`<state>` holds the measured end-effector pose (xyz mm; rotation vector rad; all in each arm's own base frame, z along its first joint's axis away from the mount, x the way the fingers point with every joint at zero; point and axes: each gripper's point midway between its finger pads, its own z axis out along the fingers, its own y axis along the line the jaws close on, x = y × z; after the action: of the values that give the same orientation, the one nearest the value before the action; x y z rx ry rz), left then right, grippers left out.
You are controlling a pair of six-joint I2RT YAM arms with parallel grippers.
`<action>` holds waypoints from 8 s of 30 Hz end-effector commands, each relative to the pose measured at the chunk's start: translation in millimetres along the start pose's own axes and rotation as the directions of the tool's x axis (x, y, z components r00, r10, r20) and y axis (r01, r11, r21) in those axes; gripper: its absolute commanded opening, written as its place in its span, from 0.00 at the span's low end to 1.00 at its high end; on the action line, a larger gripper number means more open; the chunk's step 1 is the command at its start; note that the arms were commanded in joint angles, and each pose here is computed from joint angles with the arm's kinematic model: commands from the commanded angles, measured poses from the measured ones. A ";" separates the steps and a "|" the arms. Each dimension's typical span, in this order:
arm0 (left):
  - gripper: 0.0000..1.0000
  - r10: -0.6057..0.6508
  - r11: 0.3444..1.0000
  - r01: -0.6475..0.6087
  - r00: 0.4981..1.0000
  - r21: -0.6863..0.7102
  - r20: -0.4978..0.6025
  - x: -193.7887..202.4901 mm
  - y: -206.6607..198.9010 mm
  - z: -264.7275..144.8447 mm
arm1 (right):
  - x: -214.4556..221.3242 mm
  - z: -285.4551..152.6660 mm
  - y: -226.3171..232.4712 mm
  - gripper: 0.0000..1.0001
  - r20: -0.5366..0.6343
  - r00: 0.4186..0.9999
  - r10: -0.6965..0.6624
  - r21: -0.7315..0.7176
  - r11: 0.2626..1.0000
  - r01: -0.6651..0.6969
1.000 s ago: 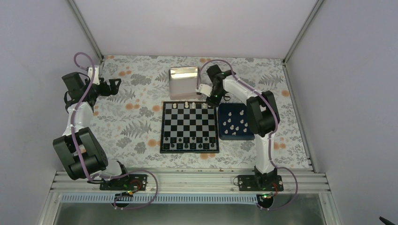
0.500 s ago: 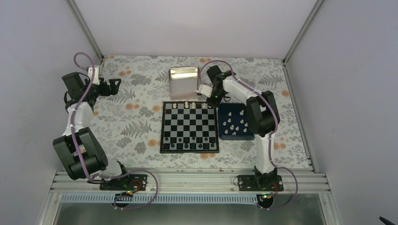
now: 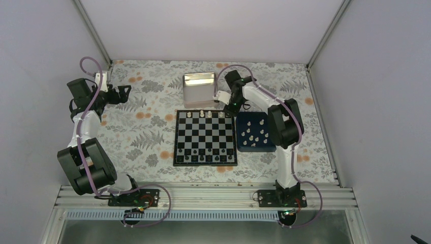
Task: Set up the chess pieces on the board
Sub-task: Place the chess piece on the chessboard, then pick up the chess piece from the storage box, then place the chess piece on the chessboard, then pick up the chess piece from the storage box, then place the chess piece on the chessboard.
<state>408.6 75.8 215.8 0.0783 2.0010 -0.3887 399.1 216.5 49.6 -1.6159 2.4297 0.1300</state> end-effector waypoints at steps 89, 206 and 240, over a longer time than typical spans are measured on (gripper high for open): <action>1.00 0.007 1.000 -0.007 1.000 0.020 0.013 -0.4 0.3 -5.2 | -78.2 -19.4 36.1 0.08 0.066 0.990 -0.127 -0.046 0.990 0.130; 1.00 -0.009 1.000 0.009 1.000 0.026 0.009 4.4 5.1 -4.5 | 101.2 -11.8 -13.2 0.18 0.082 0.970 0.229 0.003 0.973 -0.230; 1.00 -0.007 1.000 0.007 1.000 0.022 0.020 0.2 5.3 -8.8 | 5.6 -19.4 36.3 0.07 0.096 0.994 0.050 -0.029 0.998 -0.048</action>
<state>404.8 84.5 217.5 0.0639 1.9891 -0.4034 358.7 215.2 71.2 -1.5405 2.4026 0.2317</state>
